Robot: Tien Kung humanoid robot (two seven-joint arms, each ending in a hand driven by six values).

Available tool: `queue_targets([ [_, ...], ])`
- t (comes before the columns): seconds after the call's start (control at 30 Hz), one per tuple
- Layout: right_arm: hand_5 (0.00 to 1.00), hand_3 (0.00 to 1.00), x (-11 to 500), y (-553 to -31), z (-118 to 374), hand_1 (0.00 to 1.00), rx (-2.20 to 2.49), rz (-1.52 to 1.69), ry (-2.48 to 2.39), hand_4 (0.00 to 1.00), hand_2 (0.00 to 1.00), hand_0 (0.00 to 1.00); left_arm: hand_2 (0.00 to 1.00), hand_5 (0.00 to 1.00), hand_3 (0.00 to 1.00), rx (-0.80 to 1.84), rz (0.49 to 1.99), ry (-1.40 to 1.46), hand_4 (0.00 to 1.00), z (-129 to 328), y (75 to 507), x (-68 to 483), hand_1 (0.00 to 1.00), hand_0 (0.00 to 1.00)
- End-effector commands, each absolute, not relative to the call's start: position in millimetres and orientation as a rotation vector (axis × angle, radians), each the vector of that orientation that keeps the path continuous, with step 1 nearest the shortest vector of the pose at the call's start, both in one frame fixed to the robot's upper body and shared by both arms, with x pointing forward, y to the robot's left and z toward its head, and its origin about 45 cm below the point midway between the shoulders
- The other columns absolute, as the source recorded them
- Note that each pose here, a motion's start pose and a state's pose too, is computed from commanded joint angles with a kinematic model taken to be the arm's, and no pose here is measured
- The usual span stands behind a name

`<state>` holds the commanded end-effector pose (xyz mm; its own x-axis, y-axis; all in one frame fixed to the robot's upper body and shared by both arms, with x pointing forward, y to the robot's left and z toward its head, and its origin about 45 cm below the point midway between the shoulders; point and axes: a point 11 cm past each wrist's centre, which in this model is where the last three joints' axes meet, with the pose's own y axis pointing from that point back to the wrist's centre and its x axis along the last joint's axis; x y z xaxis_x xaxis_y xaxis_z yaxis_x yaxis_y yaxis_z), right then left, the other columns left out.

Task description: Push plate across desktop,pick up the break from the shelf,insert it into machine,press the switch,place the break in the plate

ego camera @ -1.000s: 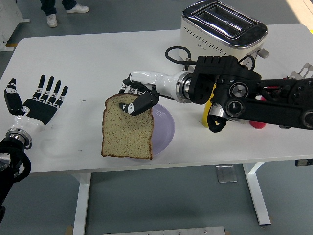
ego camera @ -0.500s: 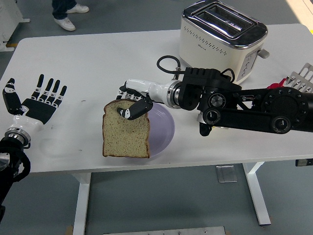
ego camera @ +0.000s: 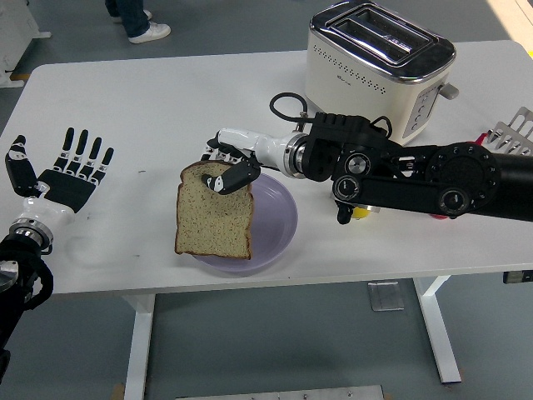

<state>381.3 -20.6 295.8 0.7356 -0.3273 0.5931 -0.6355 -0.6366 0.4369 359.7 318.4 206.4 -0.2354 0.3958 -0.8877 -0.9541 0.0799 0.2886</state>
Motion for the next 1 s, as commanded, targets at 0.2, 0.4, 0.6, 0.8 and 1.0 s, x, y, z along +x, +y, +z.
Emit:
queue_targets([
  [0.2, 0.002, 0.380, 384.1, -23.4, 287.7, 0.399, 2.282, 0.609, -0.730, 0.388, 0.394, 0.291, 0.708, 0.998, 0.710, -0.675, 1.459, 1.160, 0.770, 205.7, 317.9, 359.8, 0.752, 0.790],
  [0.4, 0.002, 0.384, 385.5, -25.8, 281.1, 0.401, 2.270, 0.597, -0.736, 0.384, 0.402, 0.291, 0.708, 0.998, 0.710, -0.673, 1.460, 1.160, 0.769, 204.8, 317.9, 359.7, 0.752, 0.789],
  [0.6, 0.002, 0.389, 384.7, -26.6, 278.0, 0.403, 2.269, 0.583, -0.734, 0.369, 0.410, 0.291, 0.708, 0.998, 0.710, -0.669, 1.459, 1.159, 0.769, 204.7, 317.2, 359.7, 0.752, 0.789],
  [0.8, 0.002, 0.422, 384.6, -27.3, 276.4, 0.415, 2.264, 0.573, -0.719, 0.352, 0.442, 0.283, 0.708, 0.998, 0.710, -0.668, 1.460, 1.157, 0.769, 205.1, 316.8, 360.1, 0.751, 0.788],
  [1.0, 0.002, 0.464, 387.2, -30.2, 274.2, 0.422, 2.247, 0.575, -0.700, 0.360, 0.467, 0.248, 0.708, 0.998, 0.710, -0.668, 1.464, 1.154, 0.769, 204.9, 317.7, 360.7, 0.751, 0.787],
])
